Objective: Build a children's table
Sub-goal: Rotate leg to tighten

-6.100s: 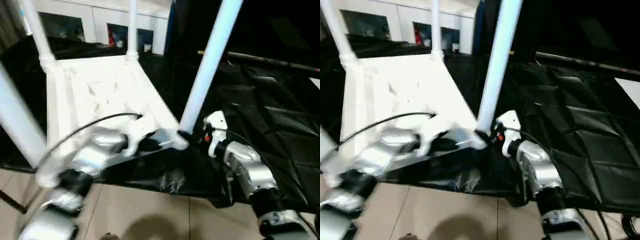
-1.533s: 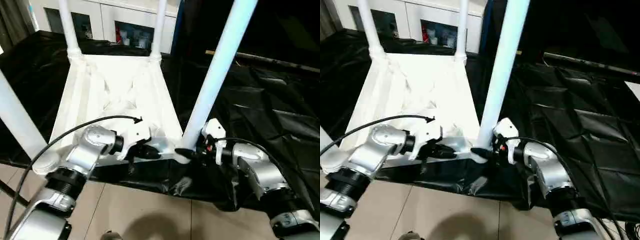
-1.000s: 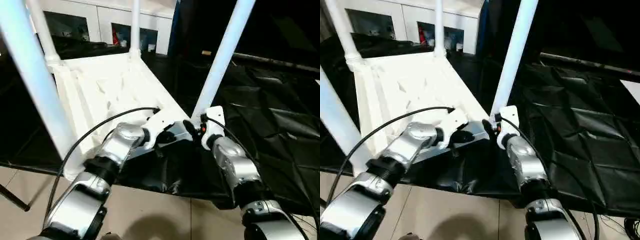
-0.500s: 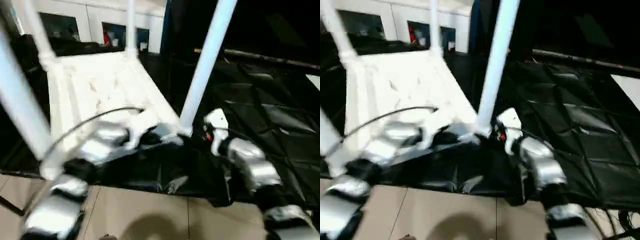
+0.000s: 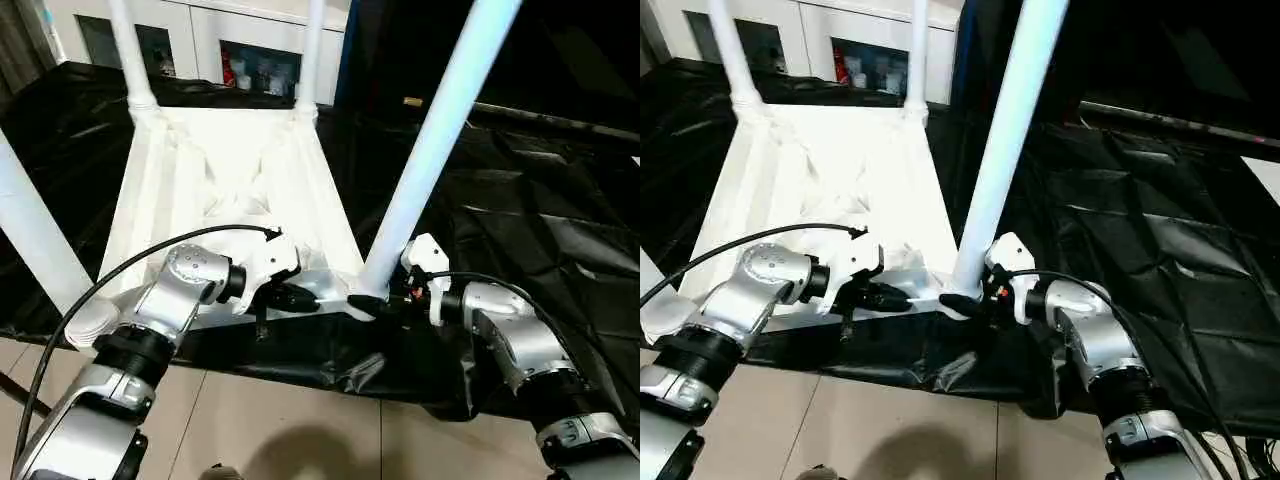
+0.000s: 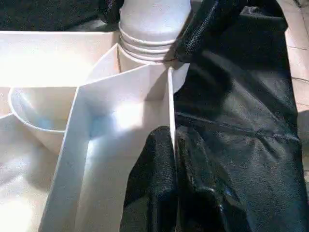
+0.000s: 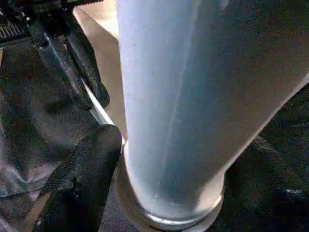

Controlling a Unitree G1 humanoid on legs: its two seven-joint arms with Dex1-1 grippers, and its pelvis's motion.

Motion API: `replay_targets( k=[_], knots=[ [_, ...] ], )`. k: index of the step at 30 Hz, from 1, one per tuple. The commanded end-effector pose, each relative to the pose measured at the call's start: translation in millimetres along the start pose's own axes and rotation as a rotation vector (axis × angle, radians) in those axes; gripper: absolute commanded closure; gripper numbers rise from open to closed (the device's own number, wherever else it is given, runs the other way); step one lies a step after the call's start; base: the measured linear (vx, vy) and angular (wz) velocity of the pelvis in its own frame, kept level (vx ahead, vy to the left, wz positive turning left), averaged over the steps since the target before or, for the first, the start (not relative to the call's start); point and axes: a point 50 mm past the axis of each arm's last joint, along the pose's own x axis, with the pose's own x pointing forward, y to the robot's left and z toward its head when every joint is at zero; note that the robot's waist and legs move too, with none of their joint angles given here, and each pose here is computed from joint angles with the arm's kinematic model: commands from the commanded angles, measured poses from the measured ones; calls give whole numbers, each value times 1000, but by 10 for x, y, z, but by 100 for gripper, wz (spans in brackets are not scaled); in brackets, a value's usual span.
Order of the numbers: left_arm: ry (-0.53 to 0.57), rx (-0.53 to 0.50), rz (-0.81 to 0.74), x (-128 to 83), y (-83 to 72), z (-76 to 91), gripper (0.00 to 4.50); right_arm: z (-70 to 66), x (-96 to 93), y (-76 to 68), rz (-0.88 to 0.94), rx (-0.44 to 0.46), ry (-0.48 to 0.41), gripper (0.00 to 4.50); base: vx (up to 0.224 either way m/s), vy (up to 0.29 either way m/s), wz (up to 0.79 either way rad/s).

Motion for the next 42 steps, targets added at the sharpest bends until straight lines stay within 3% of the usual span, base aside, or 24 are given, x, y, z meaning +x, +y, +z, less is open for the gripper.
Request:
replay_targets(
  k=[1,4,11,13,16,17,19,22,25,26,31,32,33,36,42],
  knots=[
    [-63,2,-46,75,-58,60,450,-13,-5,21,23,1,6,148,0,0,0],
    [-67,-2,-46,71,-59,61,450,-12,-12,19,26,3,3,175,0,0,0],
    [-68,-14,-43,73,-65,44,450,-32,-18,26,28,27,-2,181,0,0,0],
    [-43,-49,70,142,13,25,450,-128,38,-30,-112,94,16,182,0,0,0],
    [-30,-61,125,183,50,25,450,-182,69,-55,-186,120,36,183,0,0,0],
    [-25,-89,207,273,105,56,450,-229,141,-83,-306,181,40,183,0,0,0],
    [-28,-139,343,475,181,169,450,-225,336,-94,-509,315,17,183,0,0,0],
    [-35,-152,384,600,189,261,450,-157,489,-47,-561,362,-5,184,0,0,0],
    [-37,-118,365,675,159,326,450,-17,644,51,-509,325,-48,184,0,0,0],
    [-41,-96,338,674,135,325,450,66,687,108,-446,270,-87,184,0,0,0],
    [-43,-81,322,621,133,282,450,120,662,107,-412,245,-141,184,0,0,0],
    [-42,-78,322,599,140,268,450,128,643,93,-411,237,-151,184,0,0,0],
    [-39,-75,322,569,148,249,450,138,617,78,-405,229,-162,149,0,0,0],
    [-49,-53,285,443,142,204,450,138,489,18,-382,207,-179,110,0,0,0],
    [-72,-5,121,197,-4,110,450,122,172,-52,-298,100,-141,77,0,0,0]
  ],
)
